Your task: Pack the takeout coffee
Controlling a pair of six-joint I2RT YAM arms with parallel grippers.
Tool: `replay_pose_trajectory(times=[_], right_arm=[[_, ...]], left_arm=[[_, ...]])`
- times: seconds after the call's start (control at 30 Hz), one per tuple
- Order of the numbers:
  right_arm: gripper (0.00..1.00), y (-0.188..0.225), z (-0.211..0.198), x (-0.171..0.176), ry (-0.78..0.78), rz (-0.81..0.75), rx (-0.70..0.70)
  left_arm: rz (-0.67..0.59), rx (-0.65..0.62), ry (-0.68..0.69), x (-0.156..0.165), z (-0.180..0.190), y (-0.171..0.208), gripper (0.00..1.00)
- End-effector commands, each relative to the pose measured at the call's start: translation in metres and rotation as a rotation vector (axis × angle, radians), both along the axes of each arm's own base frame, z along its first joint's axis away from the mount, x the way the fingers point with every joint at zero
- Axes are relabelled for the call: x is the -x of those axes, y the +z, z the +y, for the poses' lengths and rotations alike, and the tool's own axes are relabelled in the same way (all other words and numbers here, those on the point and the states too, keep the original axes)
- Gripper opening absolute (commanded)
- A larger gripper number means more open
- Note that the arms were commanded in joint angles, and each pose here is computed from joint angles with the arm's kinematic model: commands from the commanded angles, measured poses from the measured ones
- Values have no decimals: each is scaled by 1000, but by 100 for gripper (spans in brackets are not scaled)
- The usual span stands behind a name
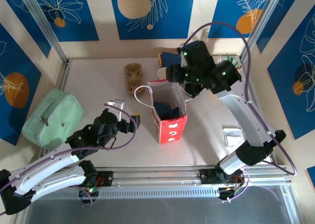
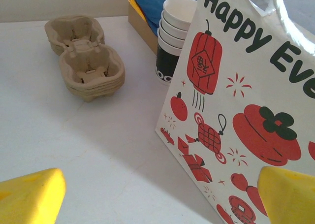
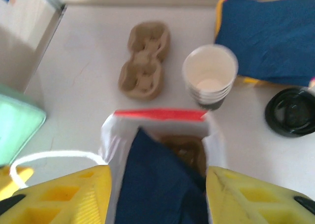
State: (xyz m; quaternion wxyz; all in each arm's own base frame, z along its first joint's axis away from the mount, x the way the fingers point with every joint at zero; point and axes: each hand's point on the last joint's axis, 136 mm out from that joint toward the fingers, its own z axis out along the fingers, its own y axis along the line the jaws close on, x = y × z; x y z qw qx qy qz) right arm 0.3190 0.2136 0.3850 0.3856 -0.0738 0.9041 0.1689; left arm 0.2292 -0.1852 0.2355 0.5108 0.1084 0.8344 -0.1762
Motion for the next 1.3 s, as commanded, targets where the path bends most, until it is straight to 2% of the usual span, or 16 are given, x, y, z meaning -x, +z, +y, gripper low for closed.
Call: replay_pose_trajectory(times=[0.0, 0.27, 0.47, 0.6, 0.93, 1.27], right_arm=[[57, 19, -19, -27, -28, -79, -23], [60, 5, -80, -109, -208, -124, -59], [60, -21, -102, -162, -286, -105, -18], [60, -39, -97, -192, -279, -111, -6], [62, -134, -73, -261, -259, -10, 60], [69, -225, -63, -299, -241, 98, 127]], left_arm=[[-33, -8, 21, -5, 4, 11, 99], [-30, -28, 28, -8, 2, 10, 99], [-34, -61, 48, -10, 7, 11, 100], [-44, -75, 62, -10, 13, 14, 99], [-45, -109, 89, -9, 23, 17, 99], [-63, -105, 89, -11, 21, 21, 100]])
